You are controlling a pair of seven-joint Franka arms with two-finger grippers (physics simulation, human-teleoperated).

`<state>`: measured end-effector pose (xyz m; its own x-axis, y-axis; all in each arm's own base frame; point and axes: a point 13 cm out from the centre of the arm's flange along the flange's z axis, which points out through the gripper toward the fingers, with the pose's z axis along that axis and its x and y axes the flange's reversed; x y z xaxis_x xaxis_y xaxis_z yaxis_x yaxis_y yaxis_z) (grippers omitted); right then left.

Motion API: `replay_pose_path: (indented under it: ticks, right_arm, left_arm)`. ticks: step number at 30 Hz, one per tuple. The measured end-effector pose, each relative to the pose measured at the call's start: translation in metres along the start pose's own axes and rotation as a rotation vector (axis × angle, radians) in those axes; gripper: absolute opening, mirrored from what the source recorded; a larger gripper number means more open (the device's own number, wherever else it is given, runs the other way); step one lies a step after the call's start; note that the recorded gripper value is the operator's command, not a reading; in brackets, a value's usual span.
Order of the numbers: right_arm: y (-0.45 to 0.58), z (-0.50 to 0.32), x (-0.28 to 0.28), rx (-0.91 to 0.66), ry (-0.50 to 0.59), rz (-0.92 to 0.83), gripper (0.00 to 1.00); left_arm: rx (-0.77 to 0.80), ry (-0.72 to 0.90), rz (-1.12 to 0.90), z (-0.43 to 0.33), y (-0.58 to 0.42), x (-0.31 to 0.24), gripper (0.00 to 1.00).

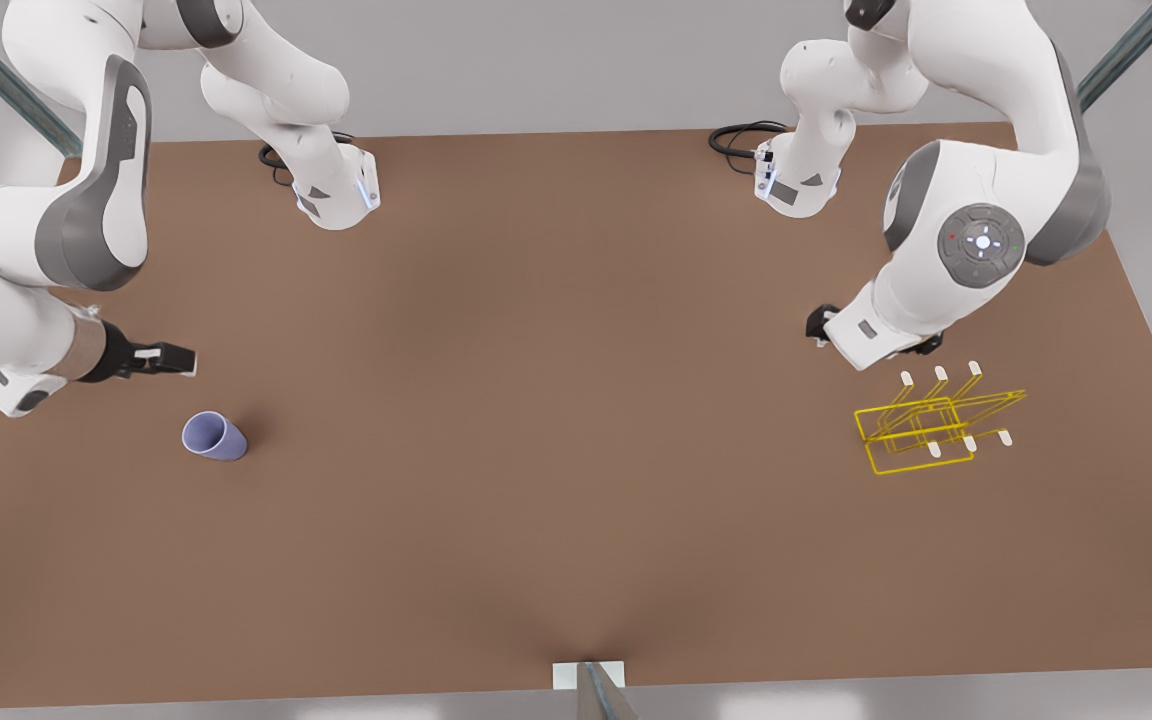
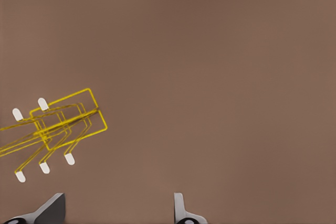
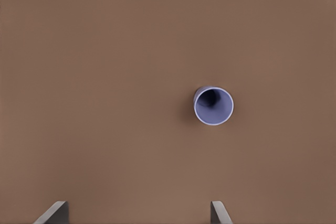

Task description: Place the cup on the cup holder

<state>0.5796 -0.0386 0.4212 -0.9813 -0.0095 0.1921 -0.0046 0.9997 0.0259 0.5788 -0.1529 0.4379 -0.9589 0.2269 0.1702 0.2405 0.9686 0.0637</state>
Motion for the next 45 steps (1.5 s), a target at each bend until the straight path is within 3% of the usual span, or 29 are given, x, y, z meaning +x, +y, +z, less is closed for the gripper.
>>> replay_pose_path:
  ticks: [5,13,17,35,45]
  right_arm:
    - [-0.001,0.002,-0.015,0.007,-0.04,-0.019,1.0]
    - [-0.016,0.046,-0.067,0.039,-0.09,-0.035,1.0]
    - [-0.013,0.098,-0.081,0.035,-0.044,-0.05,1.0]
    - [0.036,0.168,-0.05,0.026,-0.106,-0.13,1.0]
    - [-0.025,0.197,-0.057,0.078,-0.147,-0.087,1.0]
  left_arm:
    - [0.053,-0.036,-0.034,-0.005,-0.004,-0.022,1.0]
    - [0.026,-0.026,-0.088,0.052,0.01,-0.068,1.0]
    - [0.027,-0.036,-0.102,0.053,0.009,-0.072,1.0]
    - [0.044,-0.048,-0.16,0.051,0.008,-0.074,1.0]
    - [0.045,-0.046,-0.174,0.051,0.009,-0.074,1.0]
